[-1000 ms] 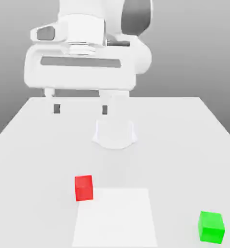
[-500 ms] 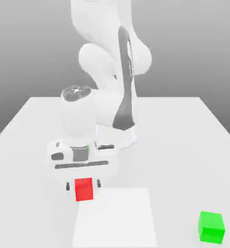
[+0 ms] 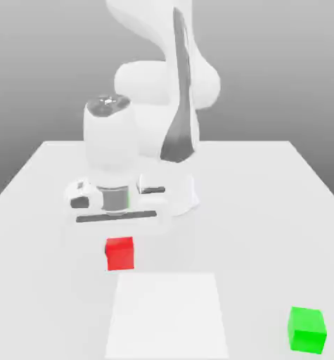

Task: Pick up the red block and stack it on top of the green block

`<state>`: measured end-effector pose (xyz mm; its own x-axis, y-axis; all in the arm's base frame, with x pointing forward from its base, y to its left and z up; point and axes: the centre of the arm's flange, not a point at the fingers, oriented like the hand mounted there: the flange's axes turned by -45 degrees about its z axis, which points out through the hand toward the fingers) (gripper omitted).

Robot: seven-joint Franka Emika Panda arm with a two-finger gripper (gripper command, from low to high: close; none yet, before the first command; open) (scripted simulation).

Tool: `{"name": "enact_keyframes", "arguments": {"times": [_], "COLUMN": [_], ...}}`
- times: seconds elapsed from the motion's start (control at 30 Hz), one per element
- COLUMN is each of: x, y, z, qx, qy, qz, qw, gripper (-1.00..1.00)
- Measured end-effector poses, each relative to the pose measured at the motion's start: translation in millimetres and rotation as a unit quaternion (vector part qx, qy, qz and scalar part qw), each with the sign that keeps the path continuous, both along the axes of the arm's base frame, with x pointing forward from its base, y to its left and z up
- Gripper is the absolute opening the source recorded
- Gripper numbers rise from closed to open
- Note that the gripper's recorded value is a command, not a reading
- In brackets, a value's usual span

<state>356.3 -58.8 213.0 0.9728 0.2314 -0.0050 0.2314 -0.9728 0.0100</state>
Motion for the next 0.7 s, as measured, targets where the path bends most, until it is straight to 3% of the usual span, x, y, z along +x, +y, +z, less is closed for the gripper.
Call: {"name": "enact_keyframes", "arguments": {"times": [0.3,0.43,0.57,0.6,0.7], "x": [88.5,98.3,98.2,97.6,97.6], "y": [180.1,273.5,296.2,296.9,296.9], "z": [21.8,29.9,-14.5,-25.2,-25.2], "qx": [-0.007,0.003,0.006,0.006,0.006], "qy": [0.0,0.0,0.0,0.0,0.0], "qz": [0.165,0.226,0.241,0.241,0.241], "qw": [0.986,0.974,0.971,0.97,0.97], "gripper": [-1.0,-1.0,-1.0,1.0,1.0]}}
